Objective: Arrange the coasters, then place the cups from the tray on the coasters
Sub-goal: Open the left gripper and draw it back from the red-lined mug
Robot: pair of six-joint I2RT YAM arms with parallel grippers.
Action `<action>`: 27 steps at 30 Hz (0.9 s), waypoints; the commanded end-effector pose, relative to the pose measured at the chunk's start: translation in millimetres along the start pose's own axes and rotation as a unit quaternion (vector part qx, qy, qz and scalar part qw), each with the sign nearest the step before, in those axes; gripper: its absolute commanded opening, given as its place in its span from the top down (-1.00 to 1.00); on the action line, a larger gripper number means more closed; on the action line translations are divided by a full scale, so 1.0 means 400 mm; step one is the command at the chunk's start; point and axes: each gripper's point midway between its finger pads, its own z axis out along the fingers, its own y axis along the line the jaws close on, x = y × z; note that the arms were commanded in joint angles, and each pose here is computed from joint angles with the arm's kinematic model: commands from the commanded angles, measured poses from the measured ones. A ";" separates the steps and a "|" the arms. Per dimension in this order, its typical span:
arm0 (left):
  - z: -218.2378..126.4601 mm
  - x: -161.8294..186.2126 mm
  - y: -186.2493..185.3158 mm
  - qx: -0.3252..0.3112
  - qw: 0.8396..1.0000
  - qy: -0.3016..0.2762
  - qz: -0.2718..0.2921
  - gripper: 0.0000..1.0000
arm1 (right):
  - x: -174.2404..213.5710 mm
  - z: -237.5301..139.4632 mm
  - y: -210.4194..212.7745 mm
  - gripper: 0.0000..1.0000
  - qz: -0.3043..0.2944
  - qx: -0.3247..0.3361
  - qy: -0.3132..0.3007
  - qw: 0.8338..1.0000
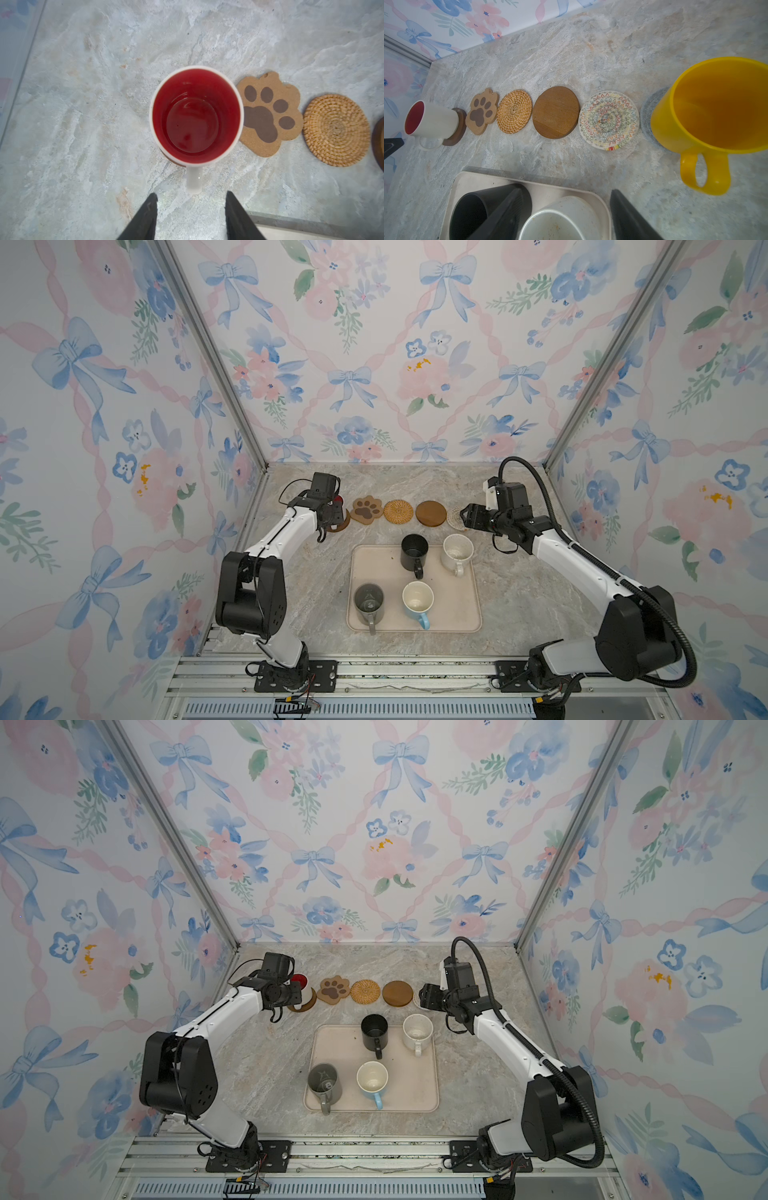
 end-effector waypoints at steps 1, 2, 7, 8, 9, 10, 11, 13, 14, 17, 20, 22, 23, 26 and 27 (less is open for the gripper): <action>-0.075 -0.024 0.008 0.001 0.999 -0.040 -0.008 0.00 | 0.008 -0.003 0.004 -0.39 0.001 0.003 0.004 1.000; -0.102 -0.034 0.004 0.003 0.998 -0.057 -0.009 0.00 | 0.010 0.001 0.008 -0.40 -0.002 0.004 0.007 1.000; -0.226 -0.066 -0.024 0.004 0.989 -0.148 -0.018 -0.04 | 0.022 0.017 0.017 -0.39 -0.013 0.019 0.016 1.000; -0.254 -0.071 -0.036 0.003 0.985 -0.170 -0.017 -0.04 | 0.025 0.021 0.021 -0.39 -0.016 0.020 0.020 0.999; -0.279 -0.072 -0.044 0.000 0.982 -0.190 -0.015 -0.06 | 0.027 0.022 0.025 -0.38 -0.021 0.023 0.023 0.999; -0.299 -0.074 -0.050 -0.001 0.978 -0.207 -0.015 -0.06 | 0.028 0.023 0.028 -0.39 -0.025 0.027 0.023 0.999; -0.322 -0.075 -0.057 -0.002 0.974 -0.225 -0.015 -0.06 | 0.029 0.022 0.031 -0.38 -0.031 0.032 0.024 0.999; -0.356 -0.073 -0.063 -0.004 0.968 -0.252 -0.021 -0.06 | 0.028 0.018 0.033 -0.39 -0.040 0.044 0.022 0.998; -0.370 -0.072 -0.063 -0.006 0.964 -0.265 -0.026 -0.06 | 0.027 0.015 0.033 -0.39 -0.043 0.051 0.019 0.998; -0.393 -0.065 -0.078 0.003 0.957 -0.291 -0.022 -0.03 | 0.016 0.002 0.033 -0.40 -0.037 0.059 0.006 0.998; -0.391 -0.042 -0.090 0.000 0.954 -0.301 -0.018 -0.05 | 0.006 -0.018 0.051 -0.42 -0.027 0.044 -0.018 0.999; -0.373 -0.013 -0.100 0.002 0.955 -0.298 -0.011 -0.10 | 0.002 -0.032 0.061 -0.43 -0.025 0.041 -0.034 0.998; -0.361 0.004 -0.106 0.007 0.955 -0.297 -0.008 -0.11 | 0.000 -0.040 0.061 -0.44 -0.025 0.044 -0.040 0.998; -0.321 0.058 -0.134 0.042 0.953 -0.299 0.011 -0.13 | -0.005 -0.063 0.065 -0.44 -0.035 0.060 -0.054 0.996; -0.315 0.068 -0.143 0.059 0.950 -0.307 0.012 -0.15 | -0.003 -0.070 0.065 -0.44 -0.039 0.067 -0.057 0.995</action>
